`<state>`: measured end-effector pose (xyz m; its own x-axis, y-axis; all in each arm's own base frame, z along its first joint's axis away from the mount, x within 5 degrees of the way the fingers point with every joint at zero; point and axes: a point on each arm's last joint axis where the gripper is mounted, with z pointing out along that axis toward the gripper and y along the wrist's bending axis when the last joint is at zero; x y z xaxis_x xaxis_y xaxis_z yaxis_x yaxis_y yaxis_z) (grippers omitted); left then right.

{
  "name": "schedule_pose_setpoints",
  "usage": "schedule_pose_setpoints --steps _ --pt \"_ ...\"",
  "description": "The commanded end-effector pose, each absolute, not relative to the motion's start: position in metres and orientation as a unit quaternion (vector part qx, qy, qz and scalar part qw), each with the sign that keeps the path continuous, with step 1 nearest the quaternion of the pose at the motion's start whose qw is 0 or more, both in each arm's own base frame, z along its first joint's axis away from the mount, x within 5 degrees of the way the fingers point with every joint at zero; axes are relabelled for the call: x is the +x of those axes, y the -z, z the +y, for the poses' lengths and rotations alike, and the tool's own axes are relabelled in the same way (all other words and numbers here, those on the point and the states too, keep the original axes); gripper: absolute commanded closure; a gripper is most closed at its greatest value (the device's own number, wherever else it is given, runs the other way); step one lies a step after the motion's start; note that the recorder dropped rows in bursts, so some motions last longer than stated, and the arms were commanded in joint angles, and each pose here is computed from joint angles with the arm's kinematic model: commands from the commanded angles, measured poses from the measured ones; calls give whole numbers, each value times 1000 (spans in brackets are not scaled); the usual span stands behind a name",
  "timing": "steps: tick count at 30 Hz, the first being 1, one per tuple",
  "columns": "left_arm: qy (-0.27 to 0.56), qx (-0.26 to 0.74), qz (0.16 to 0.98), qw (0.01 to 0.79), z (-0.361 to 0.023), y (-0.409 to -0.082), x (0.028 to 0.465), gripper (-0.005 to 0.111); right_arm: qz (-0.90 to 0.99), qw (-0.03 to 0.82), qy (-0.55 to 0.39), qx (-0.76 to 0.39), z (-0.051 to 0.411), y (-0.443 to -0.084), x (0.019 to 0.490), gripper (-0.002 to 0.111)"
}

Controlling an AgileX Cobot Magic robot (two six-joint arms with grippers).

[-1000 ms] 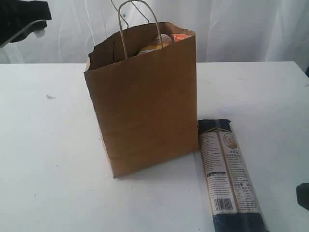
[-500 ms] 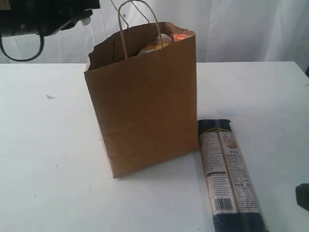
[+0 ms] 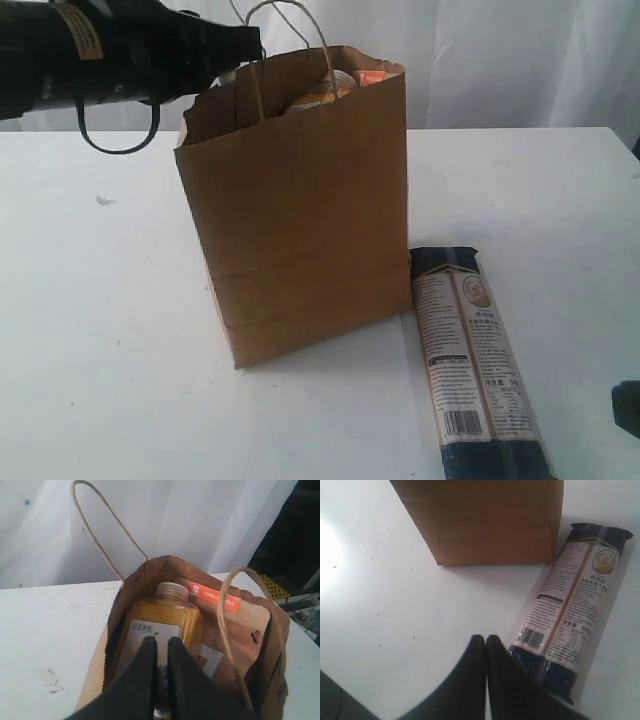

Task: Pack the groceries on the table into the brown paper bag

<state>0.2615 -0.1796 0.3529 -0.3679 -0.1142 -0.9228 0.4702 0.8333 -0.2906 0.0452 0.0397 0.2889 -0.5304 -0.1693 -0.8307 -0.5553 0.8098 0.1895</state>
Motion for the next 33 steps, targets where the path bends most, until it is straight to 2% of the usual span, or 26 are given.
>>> schedule_pose_setpoints --steps 1,3,5,14,17,20,26,27,33 --pt "268 122 775 559 -181 -357 260 66 846 437 -221 -213 39 -288 45 108" --pt "269 123 773 561 -182 -358 260 49 847 435 -220 -213 39 -288 45 108" --pt "269 123 772 562 -182 -358 260 40 847 434 -219 -214 39 -287 45 108" --pt "282 116 753 583 -171 -379 245 39 852 427 -215 -215 38 -286 44 108" --pt "261 121 759 584 -159 -390 232 40 851 429 -213 -215 38 -286 44 108" --pt "221 133 777 575 -143 -397 217 52 851 429 -213 -215 38 -286 44 108" --pt "156 150 805 553 -108 -412 177 102 851 429 -212 -216 38 -286 44 108" --pt "145 156 806 552 -103 -414 171 107 851 429 -212 -216 38 -286 44 108" --pt "104 175 810 550 -65 -419 124 107 851 429 -212 -216 38 -286 44 108"
